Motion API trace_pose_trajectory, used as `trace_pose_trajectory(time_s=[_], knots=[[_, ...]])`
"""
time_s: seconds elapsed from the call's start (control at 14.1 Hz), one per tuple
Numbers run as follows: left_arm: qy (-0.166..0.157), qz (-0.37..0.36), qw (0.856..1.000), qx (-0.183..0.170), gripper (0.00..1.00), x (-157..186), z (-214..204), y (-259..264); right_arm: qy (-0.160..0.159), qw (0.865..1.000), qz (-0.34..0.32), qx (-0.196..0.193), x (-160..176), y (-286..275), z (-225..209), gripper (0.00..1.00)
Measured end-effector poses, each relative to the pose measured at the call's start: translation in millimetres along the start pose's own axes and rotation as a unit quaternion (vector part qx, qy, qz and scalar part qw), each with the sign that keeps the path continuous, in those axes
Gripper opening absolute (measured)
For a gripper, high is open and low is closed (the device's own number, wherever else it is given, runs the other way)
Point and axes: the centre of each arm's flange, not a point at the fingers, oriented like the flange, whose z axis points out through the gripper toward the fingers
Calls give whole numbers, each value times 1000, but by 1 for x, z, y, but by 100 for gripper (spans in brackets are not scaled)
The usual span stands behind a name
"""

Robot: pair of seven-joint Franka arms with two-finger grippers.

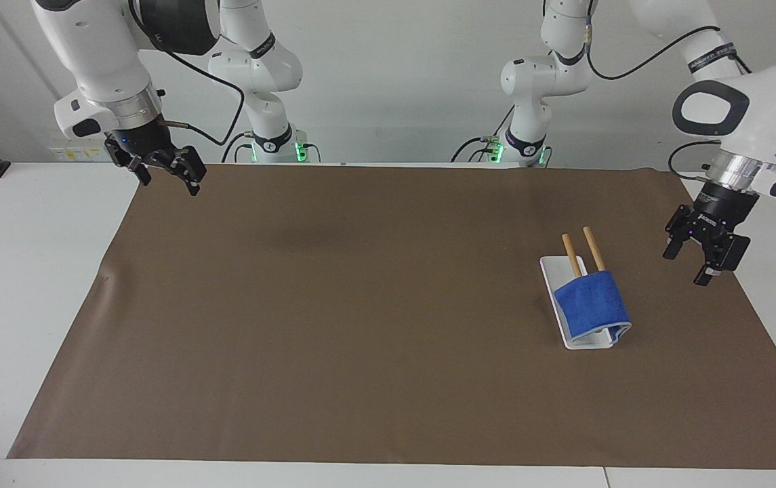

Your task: Right arm passes towel to left arm to hang

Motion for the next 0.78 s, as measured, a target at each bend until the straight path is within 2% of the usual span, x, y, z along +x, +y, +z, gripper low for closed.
trace_pose_trajectory(time_s=[0.14, 0.28, 0.5, 0.57, 0.64, 0.78], knots=[[5, 43, 998, 46, 100, -11, -25, 11, -1, 1000, 0, 0, 0, 0, 0, 100], [-15, 102, 991, 82, 100, -31, -50, 19, -1, 1000, 0, 0, 0, 0, 0, 100], [-49, 219, 968, 114, 100, -72, -73, 24, -9, 1000, -2, 0, -6, -1, -6, 100], [-47, 273, 953, 125, 100, -83, -79, 24, -9, 1000, -2, 0, -9, -1, -8, 100], [-38, 338, 930, 137, 100, -95, -83, 23, -10, 1000, -2, 0, -11, 0, -10, 100], [-31, 459, 874, 156, 100, -110, -85, 24, -11, 1000, -1, 0, -12, 1, -12, 100]])
